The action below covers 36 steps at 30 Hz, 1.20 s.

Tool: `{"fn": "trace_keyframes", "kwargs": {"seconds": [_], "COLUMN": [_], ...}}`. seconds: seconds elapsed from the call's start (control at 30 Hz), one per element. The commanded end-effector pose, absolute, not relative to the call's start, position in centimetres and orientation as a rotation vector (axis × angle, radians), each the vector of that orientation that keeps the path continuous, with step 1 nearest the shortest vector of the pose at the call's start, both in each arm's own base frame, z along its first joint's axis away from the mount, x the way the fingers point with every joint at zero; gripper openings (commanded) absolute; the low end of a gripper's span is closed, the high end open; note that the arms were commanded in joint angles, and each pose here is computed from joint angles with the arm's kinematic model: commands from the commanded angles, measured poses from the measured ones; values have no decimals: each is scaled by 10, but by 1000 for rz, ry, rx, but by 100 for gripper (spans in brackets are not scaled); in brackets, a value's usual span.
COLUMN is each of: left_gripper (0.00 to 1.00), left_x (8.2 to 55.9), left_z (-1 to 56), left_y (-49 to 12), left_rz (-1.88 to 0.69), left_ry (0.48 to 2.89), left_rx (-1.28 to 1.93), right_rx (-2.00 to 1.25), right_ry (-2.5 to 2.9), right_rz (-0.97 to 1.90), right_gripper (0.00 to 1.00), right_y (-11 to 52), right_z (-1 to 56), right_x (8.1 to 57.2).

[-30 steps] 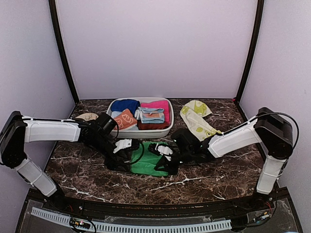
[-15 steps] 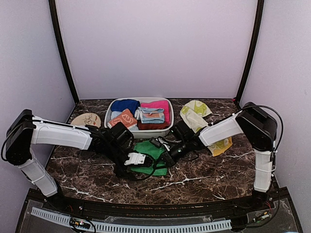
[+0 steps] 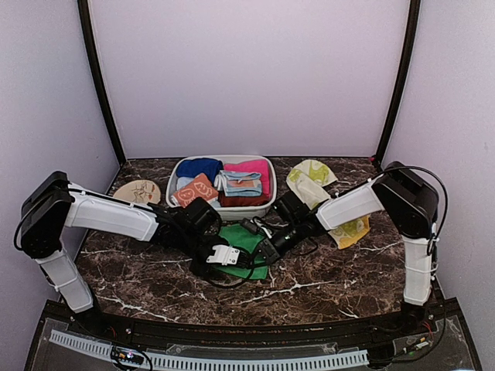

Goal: Roll the towels
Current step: Roll the towel at the center of the board.

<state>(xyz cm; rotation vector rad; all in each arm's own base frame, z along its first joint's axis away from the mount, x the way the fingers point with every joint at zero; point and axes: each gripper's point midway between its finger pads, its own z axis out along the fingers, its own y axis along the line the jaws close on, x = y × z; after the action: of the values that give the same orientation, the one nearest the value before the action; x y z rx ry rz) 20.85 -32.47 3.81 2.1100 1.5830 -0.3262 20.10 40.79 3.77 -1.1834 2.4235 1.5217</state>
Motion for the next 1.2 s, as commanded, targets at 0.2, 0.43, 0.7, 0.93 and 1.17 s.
{"fn": "trace_keyframes", "kwargs": {"seconds": [0.2,0.43,0.7,0.93,1.17], "left_gripper": [38,3,0,0,0], "left_x": [229,216,183,162,167], "left_z": [-5,-9,17,39,28], "left_y": [-308,-306,-305,-305,-303], "left_rz": [-112,-210,-549,-833,-957], "left_ry": [1632,1703,1884,2040,2197], "left_rx": [2160,2182,2193,2131,2085], "right_rx": [-1110,-1060,-1084,-1400,-1681], "right_ry": [2531,2396,2046,1691,1454], "right_rz": [1486,1271,803,574,243], "right_gripper": [17,34,56,52,56], "right_y": [390,370,329,341,383], "right_z": [31,55,102,125,118], "right_x": [200,228,236,160,118]}}
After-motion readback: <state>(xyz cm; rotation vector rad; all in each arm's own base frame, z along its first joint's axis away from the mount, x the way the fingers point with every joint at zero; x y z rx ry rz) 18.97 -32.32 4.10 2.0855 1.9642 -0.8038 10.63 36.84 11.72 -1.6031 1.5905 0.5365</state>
